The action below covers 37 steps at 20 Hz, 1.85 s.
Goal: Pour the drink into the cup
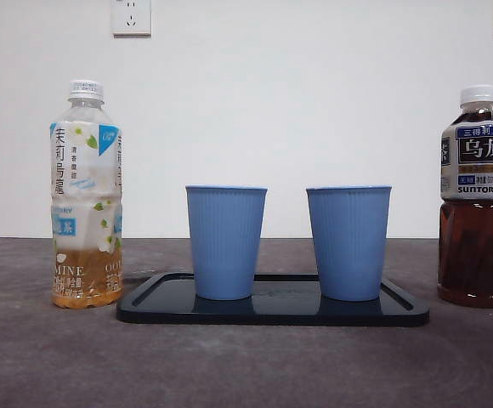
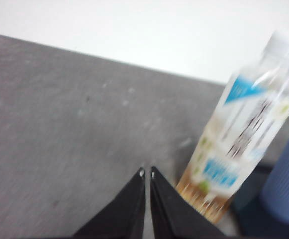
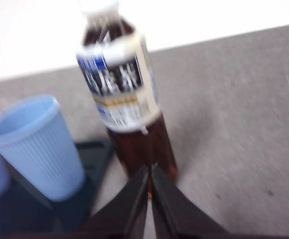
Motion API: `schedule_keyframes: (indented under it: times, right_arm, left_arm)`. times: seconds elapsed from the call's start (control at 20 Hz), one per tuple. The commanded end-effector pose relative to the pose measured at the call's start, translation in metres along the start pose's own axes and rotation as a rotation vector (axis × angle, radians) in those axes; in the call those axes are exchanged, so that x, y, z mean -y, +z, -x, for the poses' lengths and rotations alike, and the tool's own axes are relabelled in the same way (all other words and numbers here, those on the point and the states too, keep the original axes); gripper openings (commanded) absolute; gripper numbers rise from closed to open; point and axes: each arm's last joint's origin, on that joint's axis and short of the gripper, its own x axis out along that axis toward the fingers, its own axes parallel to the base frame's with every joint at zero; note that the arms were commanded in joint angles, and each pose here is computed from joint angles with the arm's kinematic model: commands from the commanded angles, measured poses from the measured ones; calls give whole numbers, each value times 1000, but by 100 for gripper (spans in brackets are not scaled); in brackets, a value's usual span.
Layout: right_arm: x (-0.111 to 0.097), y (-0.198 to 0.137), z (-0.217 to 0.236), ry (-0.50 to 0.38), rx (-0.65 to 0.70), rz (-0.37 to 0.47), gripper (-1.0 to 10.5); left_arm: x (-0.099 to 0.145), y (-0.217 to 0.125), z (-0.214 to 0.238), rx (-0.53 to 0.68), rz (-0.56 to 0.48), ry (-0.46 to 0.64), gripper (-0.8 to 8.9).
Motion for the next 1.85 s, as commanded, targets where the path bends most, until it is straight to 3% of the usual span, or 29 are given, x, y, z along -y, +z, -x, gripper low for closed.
schedule_keyframes:
  times: [0.05, 0.35, 0.7, 1.1, 1.45, 1.85]
  right_arm:
    - [-8, 19, 7, 41, 64, -65, 11]
    - [-19, 49, 18, 64, 72, -84, 11]
    - [-34, 88, 29, 122, -2, -75, 11]
    - [-49, 123, 31, 278, -178, 29, 11]
    - [-54, 134, 26, 369, -281, 154, 11]
    - [-54, 133, 25, 359, -285, 182, 24]
  left_arm:
    - [7, 20, 6, 66, 72, -31, 15]
    - [17, 53, 13, 81, 90, -65, 15]
    - [30, 95, 15, -49, 49, -127, 15]
    - [45, 137, 8, -143, -36, -311, 15]
    - [55, 139, -1, -243, -109, -528, 15]
    - [59, 134, -2, -286, -124, -572, 31]
